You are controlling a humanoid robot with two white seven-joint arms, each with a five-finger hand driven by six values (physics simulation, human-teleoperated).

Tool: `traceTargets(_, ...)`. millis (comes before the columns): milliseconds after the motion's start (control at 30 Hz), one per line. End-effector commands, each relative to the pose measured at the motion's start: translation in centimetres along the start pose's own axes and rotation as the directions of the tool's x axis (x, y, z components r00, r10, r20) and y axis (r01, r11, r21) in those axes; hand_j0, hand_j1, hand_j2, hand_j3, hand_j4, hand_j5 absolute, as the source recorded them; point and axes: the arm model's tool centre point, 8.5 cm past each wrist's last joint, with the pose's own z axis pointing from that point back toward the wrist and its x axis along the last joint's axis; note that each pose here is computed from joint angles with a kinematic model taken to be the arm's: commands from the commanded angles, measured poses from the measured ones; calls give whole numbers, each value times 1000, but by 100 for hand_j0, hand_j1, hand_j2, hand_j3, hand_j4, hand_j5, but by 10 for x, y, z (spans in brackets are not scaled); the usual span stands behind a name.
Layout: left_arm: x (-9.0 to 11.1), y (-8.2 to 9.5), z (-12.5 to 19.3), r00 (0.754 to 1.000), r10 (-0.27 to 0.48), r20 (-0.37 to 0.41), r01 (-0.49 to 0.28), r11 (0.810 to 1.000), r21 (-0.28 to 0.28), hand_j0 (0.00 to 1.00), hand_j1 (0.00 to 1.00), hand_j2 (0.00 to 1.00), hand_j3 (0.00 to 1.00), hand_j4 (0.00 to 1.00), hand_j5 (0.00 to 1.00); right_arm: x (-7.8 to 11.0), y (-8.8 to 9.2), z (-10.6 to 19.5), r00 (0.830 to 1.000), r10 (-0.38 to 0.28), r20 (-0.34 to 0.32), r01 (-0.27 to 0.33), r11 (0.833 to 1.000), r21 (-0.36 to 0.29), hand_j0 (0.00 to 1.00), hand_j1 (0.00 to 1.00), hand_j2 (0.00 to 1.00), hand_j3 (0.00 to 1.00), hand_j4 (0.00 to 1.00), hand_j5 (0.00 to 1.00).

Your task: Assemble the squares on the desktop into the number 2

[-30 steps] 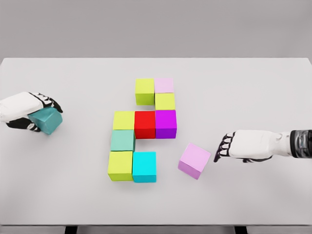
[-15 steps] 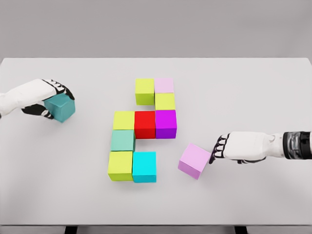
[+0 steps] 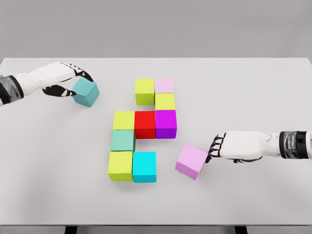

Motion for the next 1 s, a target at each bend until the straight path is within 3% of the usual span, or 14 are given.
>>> traceTargets(0, -3, 0, 1, 1000, 14, -8, -14, 1000, 6, 95, 95, 95, 95, 95, 95, 0, -1, -1, 1000, -7, 3, 7, 1000, -8, 79, 79, 79, 79, 79, 79)
traceTargets(33, -4, 2, 4, 1000, 14, -11, -14, 1000, 13, 100, 100, 100, 100, 100, 100, -1, -1, -1, 1000, -9, 0, 9, 1000, -8, 79, 79, 79, 79, 79, 79)
traceTargets(200, -16, 10, 22, 999, 0, -47, 0, 1000, 9, 100, 100, 100, 100, 100, 100, -4, 0, -4, 1000, -20, -4, 20, 1000, -15, 79, 79, 79, 79, 79, 79)
traceTargets(433, -46, 14, 76, 986, -57, -160, 47, 997, -64, 100, 100, 100, 100, 100, 100, -3, -2, -5, 1000, -25, 3, 25, 999, -30, 79, 79, 79, 79, 79, 79)
traceTargets(500, -49, 12, 81, 983, -64, -173, 51, 995, -80, 86, 86, 86, 86, 86, 86, -3, -2, -8, 1000, -28, 6, 29, 999, -35, 79, 79, 79, 79, 79, 79)
traceTargets(567, -50, 10, 84, 982, -70, -178, 54, 994, -94, 87, 87, 87, 87, 87, 87, -3, -3, -9, 1000, -29, 9, 30, 999, -41, 79, 79, 79, 79, 79, 79)
traceTargets(733, -46, -13, 82, 985, -57, -163, 34, 989, -141, 90, 90, 90, 90, 90, 90, -2, -5, -11, 999, -32, 16, 33, 998, -49, 79, 79, 79, 79, 79, 79)
traceTargets(967, -26, -15, 67, 992, -86, -95, 71, 985, -159, 90, 90, 90, 90, 90, 90, 1, -8, -15, 999, -30, 28, 32, 998, -63, 79, 79, 79, 79, 79, 79)
